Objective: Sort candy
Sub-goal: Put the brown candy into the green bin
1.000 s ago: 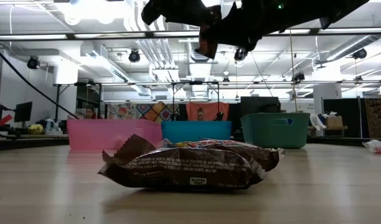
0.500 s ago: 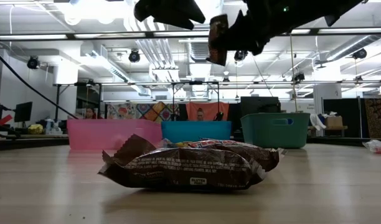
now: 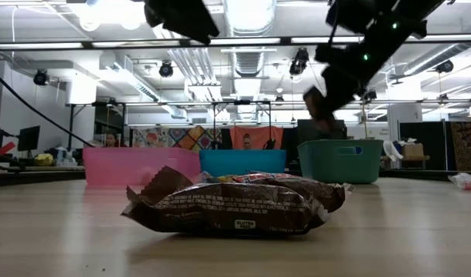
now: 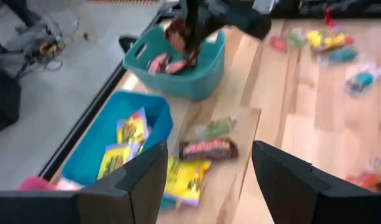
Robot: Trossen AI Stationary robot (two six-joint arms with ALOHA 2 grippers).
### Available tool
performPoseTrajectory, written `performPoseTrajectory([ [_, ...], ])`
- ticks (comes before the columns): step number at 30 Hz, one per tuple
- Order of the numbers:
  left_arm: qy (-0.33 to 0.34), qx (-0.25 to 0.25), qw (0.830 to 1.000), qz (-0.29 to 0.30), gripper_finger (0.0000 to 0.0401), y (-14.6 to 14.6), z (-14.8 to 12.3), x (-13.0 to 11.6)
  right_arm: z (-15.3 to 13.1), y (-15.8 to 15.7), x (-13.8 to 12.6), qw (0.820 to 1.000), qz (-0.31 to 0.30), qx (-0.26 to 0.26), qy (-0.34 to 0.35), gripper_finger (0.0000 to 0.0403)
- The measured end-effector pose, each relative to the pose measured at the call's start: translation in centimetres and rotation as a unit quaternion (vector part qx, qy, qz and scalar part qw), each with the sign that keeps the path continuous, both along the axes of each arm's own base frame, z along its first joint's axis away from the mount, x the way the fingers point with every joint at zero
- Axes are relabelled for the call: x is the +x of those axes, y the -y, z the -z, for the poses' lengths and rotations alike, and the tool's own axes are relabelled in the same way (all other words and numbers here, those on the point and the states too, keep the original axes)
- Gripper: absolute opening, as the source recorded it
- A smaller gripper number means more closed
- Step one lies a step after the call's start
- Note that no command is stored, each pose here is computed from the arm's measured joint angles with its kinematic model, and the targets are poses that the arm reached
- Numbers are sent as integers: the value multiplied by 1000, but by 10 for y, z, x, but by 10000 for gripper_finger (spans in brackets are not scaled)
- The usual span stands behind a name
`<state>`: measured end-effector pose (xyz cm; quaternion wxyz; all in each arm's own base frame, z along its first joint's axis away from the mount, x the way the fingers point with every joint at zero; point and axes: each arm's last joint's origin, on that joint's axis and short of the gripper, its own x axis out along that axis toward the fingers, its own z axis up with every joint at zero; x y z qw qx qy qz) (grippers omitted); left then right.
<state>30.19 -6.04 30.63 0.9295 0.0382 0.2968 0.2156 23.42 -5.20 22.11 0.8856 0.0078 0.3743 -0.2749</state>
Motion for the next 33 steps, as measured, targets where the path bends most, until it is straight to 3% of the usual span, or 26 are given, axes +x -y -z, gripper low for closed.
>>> performPoseTrajectory([
  [5,-44,-25,999,8,211,-1,5,-8,7,19,-14,995,38,41,-86,52],
  [11,-105,-59,990,79,199,3,19,-12,10,29,-21,985,43,69,-149,52],
  [16,-147,-46,980,124,194,4,36,-16,11,29,-23,982,11,89,-165,52],
  [25,-153,-39,979,130,194,3,59,-19,11,29,-22,982,4,84,-167,55],
  [33,-140,-41,981,130,194,4,59,-17,10,29,-22,983,11,87,-161,118],
])
